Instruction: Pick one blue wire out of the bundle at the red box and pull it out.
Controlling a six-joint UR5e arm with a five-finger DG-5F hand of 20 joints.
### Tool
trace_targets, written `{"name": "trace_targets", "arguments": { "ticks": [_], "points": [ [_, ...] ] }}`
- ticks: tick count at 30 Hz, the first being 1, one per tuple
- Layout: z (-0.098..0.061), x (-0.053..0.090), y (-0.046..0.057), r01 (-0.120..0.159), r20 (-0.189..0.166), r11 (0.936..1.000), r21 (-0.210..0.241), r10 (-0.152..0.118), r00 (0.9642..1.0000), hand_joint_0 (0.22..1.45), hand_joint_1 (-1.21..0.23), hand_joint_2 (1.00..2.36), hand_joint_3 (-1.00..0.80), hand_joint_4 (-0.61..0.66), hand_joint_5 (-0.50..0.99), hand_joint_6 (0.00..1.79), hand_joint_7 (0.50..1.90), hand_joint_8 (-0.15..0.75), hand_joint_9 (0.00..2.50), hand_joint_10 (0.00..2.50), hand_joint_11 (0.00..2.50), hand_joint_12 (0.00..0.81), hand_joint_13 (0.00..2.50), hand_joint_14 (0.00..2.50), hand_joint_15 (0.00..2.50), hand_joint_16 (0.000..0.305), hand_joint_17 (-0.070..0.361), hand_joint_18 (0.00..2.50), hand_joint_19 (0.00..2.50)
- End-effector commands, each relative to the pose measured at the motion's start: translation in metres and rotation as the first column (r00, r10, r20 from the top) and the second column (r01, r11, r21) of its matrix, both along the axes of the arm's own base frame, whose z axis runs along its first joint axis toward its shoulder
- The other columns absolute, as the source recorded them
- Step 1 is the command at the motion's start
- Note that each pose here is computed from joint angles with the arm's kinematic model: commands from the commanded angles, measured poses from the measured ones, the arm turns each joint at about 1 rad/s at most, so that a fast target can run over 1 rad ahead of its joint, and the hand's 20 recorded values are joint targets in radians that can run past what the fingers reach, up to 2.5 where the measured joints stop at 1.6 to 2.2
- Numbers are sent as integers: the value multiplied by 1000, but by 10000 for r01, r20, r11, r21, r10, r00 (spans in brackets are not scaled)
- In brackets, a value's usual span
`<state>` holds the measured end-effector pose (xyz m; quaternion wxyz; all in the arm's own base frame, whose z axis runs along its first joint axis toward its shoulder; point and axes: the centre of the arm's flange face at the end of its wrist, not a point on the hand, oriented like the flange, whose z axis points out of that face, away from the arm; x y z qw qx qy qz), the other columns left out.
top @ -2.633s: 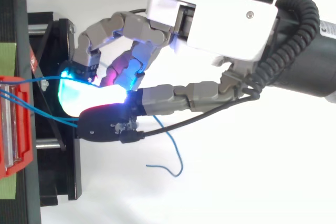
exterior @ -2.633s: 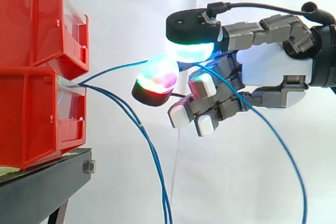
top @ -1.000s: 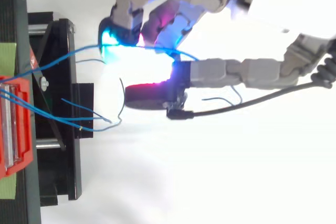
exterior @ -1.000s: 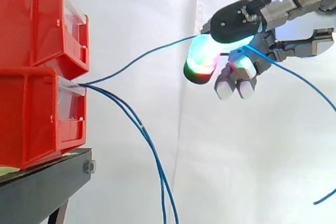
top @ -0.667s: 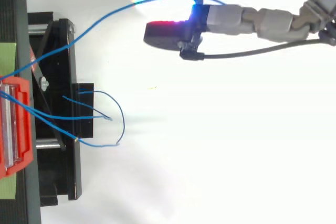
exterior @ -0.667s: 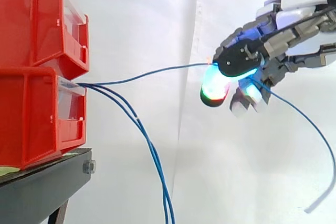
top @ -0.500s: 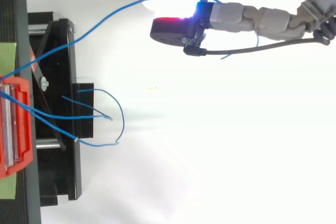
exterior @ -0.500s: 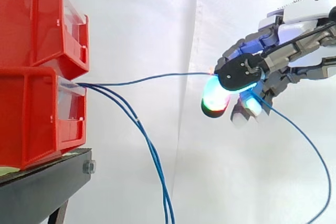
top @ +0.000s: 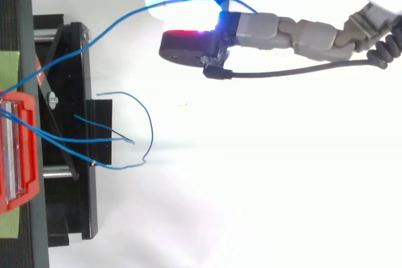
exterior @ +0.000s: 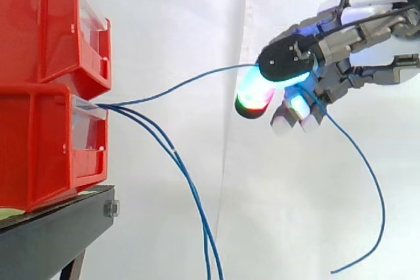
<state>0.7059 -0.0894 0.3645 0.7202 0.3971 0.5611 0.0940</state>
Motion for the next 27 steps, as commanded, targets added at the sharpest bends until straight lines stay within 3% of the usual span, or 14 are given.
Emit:
{"name": "trace_targets", "arguments": {
  "ticks": [1,7,9,13,19,23,25,27],
  "points": [
    [12,4,4,-81,230,10000,45,80,9997,563,-730,1016,-253,192,-126,812,781,277,1112,27,754,374,823,20,495,55,125,710,741],
    [13,5,8,-302,337,9991,283,292,9990,566,-714,1017,-262,184,-111,791,840,277,1127,28,751,371,823,20,491,56,125,730,741],
    [13,6,13,-615,533,9961,627,582,9969,567,-714,1016,-264,181,-111,791,842,275,1131,27,741,372,825,21,488,56,125,728,741],
    [11,6,19,-886,633,9900,1095,820,9946,568,-709,1017,-257,182,-108,788,844,274,1138,25,749,375,833,20,496,55,125,729,741],
    [7,3,21,-934,509,9831,1573,863,9950,556,-685,1016,-265,181,-105,778,860,275,1142,26,741,374,833,21,489,56,126,718,749],
    [3,-2,24,-926,228,9765,1946,898,9957,557,-664,1014,-290,186,-104,774,863,274,1148,27,739,375,832,21,493,56,126,725,740],
    [1,-4,26,-936,133,9703,2229,929,9956,558,-659,1014,-295,182,-102,770,870,274,1151,27,730,374,831,22,492,56,126,724,750],
    [0,-4,26,-932,139,9689,2293,925,9956,559,-652,1014,-294,186,-100,766,875,269,1152,27,734,376,836,20,493,56,126,720,750]
  ]
}}
